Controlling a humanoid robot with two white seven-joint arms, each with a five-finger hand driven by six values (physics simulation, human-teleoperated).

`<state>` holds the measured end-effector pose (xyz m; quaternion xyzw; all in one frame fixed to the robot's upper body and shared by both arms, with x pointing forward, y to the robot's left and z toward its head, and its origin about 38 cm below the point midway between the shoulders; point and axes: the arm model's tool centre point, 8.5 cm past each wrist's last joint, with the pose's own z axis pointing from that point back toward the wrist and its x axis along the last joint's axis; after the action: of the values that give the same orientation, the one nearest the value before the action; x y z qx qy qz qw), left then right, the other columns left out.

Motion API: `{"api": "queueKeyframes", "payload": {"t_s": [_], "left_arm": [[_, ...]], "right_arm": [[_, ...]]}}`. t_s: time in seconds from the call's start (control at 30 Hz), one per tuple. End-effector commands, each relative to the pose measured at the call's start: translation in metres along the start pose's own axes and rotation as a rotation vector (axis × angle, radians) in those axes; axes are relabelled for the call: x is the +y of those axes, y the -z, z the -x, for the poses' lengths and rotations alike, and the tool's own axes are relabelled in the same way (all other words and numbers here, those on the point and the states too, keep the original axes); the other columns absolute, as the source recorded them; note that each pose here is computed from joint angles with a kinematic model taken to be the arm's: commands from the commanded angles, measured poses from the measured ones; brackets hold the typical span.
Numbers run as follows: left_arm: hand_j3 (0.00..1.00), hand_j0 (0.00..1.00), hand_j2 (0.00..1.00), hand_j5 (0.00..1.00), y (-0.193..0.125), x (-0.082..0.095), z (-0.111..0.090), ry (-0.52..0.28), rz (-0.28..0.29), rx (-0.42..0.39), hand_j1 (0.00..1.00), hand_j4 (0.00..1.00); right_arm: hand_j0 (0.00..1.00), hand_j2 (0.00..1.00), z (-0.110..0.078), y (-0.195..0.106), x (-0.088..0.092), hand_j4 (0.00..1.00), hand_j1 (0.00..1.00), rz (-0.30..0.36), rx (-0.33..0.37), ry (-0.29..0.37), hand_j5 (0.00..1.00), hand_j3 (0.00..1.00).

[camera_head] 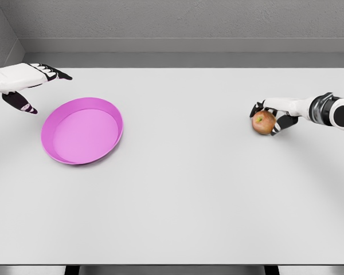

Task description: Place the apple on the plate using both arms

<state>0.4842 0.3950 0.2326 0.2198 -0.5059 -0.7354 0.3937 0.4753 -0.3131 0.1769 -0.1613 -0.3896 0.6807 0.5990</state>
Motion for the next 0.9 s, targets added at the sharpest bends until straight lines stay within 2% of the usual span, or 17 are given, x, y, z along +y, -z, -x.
{"api": "queueKeyframes", "payload": {"t_s": [0.0,0.13,0.33,0.87], "left_arm": [[1.00,1.00,1.00,1.00,-0.001,0.001,0.001,-0.005,-0.006,0.003,1.00,1.00],[1.00,1.00,1.00,1.00,-0.002,0.001,0.001,-0.004,-0.006,0.004,1.00,1.00],[1.00,1.00,1.00,1.00,-0.004,0.002,0.002,-0.005,-0.009,0.007,1.00,1.00],[1.00,1.00,1.00,1.00,-0.005,0.003,0.003,-0.006,-0.010,0.010,1.00,1.00]], "right_arm": [[0.47,0.47,0.000,0.001,0.002,0.47,0.47,-0.006,0.001,0.004,0.47,0.47],[0.47,0.47,-0.003,0.000,-0.001,0.47,0.47,0.001,-0.006,0.001,0.47,0.47],[0.47,0.47,-0.010,-0.006,-0.016,0.47,0.47,0.033,-0.021,-0.011,0.47,0.47],[0.47,0.47,-0.064,-0.021,-0.030,0.47,0.47,0.089,-0.161,-0.097,0.47,0.47]]}}
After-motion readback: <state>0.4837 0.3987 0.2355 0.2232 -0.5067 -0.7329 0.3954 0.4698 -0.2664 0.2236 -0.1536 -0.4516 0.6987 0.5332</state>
